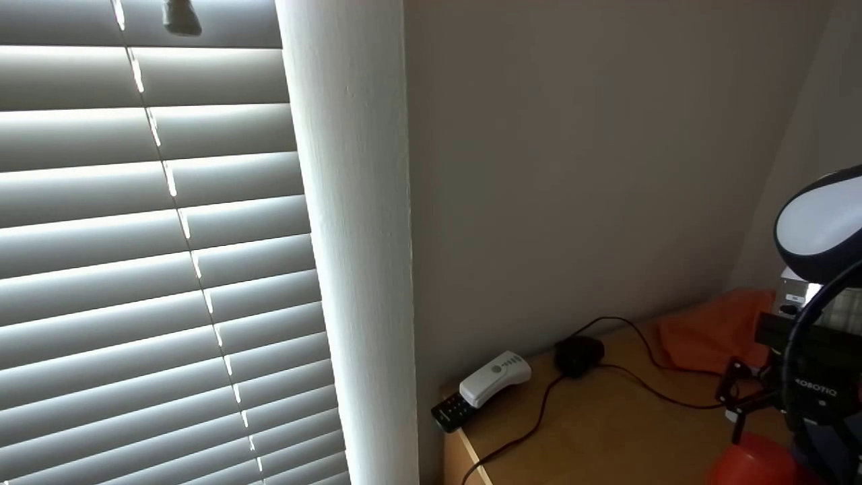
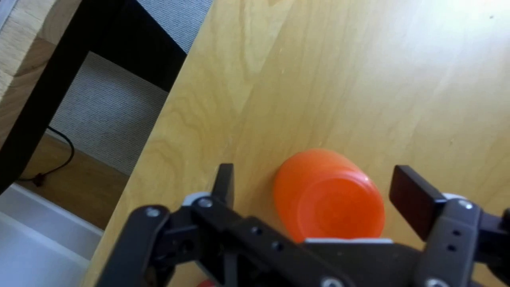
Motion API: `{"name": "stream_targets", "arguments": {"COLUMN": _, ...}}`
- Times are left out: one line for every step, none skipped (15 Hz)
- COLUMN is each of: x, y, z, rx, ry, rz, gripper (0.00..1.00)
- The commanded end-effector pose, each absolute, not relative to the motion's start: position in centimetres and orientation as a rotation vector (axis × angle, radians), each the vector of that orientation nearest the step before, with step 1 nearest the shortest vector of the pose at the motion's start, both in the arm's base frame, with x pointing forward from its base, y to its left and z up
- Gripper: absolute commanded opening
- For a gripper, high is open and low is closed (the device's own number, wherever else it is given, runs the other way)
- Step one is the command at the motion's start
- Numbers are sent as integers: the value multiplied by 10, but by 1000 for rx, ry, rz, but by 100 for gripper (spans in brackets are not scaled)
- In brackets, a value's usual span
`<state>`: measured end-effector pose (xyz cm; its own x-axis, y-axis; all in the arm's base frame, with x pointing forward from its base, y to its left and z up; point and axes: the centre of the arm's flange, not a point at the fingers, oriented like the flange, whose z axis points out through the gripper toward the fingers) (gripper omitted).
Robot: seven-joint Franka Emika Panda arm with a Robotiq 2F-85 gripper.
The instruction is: Put the orange cup on top of the blue cup
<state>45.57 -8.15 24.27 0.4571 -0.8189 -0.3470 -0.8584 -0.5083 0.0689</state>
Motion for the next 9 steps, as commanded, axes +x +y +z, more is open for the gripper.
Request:
{"name": "stream_targets", "arguments": {"x": 464, "y": -89, "z": 233, "rx": -2556, "ry": 1479, "rz": 508, "gripper": 100}}
{"name": "stream_targets", "arguments": {"x": 466, "y": -91, "z": 232, "rx": -2552, "ry": 1481, "rz": 509, "gripper": 100}}
{"name": "stream_targets", "arguments": {"x": 467, "y": -92, "z": 231, "rx": -2549, "ry": 1478, "rz": 510, "gripper": 97}}
{"name": "stream_targets", "arguments": {"x": 468, "y": -93, "z": 230, "rx": -2545, "ry": 1470, "rz": 513, "gripper": 80}}
{"name": "stream_targets", "arguments": {"x": 469, "y": -95, "z": 229, "rx": -2537, "ry": 1464, "rz": 522, "gripper": 73}}
{"name": "stream_targets", "arguments": {"x": 470, "y": -96, "z": 228, "rx": -2537, "ry": 1464, "rz": 518, "gripper": 71}}
{"name": "stream_targets", "arguments": {"x": 470, "y": -97, "z": 227, "rx": -2534, "ry": 1463, "rz": 517, "gripper": 61}}
{"name": "stream_targets", "arguments": {"x": 470, "y": -97, "z": 226, "rx": -2529, "ry": 1467, "rz": 517, "gripper": 51}}
{"name": "stream_targets", "arguments": {"x": 470, "y": -98, "z": 225, "rx": -2528, "ry": 1464, "rz": 519, "gripper": 44}}
